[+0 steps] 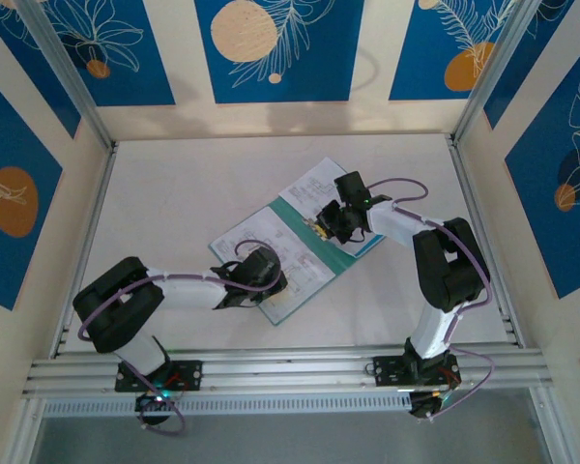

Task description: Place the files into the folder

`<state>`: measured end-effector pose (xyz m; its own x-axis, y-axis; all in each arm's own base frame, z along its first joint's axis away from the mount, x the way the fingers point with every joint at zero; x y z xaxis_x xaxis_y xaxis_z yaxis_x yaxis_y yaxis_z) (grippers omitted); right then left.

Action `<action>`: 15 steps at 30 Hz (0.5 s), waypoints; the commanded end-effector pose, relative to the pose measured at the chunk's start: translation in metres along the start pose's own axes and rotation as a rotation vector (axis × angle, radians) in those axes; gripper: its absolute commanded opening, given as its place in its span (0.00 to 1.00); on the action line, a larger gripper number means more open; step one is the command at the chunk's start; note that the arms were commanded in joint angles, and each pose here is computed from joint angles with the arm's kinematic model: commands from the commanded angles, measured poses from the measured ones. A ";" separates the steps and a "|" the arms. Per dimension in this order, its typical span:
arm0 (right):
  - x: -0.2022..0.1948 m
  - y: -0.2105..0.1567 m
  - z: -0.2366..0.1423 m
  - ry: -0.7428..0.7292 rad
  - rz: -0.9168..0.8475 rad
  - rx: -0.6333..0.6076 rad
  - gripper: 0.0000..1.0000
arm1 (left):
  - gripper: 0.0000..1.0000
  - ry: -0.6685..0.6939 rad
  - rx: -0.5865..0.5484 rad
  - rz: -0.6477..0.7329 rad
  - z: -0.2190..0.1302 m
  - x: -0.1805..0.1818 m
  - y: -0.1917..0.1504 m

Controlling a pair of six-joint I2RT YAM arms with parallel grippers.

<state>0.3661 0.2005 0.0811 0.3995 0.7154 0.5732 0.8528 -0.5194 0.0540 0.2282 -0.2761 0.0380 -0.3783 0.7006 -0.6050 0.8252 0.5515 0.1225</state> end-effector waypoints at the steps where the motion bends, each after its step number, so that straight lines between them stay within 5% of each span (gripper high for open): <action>1: -0.016 -0.004 0.005 -0.026 0.035 0.009 0.05 | 0.25 0.143 -0.001 0.023 0.001 0.039 0.001; 15: -0.072 -0.009 0.023 -0.086 0.082 -0.026 0.00 | 0.25 0.142 0.000 0.018 0.000 0.041 0.003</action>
<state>0.3555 0.1911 0.0530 0.3992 0.6820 0.6128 0.8381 -0.5424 0.0577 0.2296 -0.2749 0.0380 -0.3819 0.6983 -0.6054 0.8223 0.5557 0.1223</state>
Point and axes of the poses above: each hand's point on the last joint's axis, 136 mm out from that joint toward the fingers, its own z axis out along the fingers, its own x axis along the line the jaws close on, y = z × x, the point moved 2 cm from there along -z, back along the fingers, and after that the axes turned 12 degrees about -z, right-handed, at the moved point
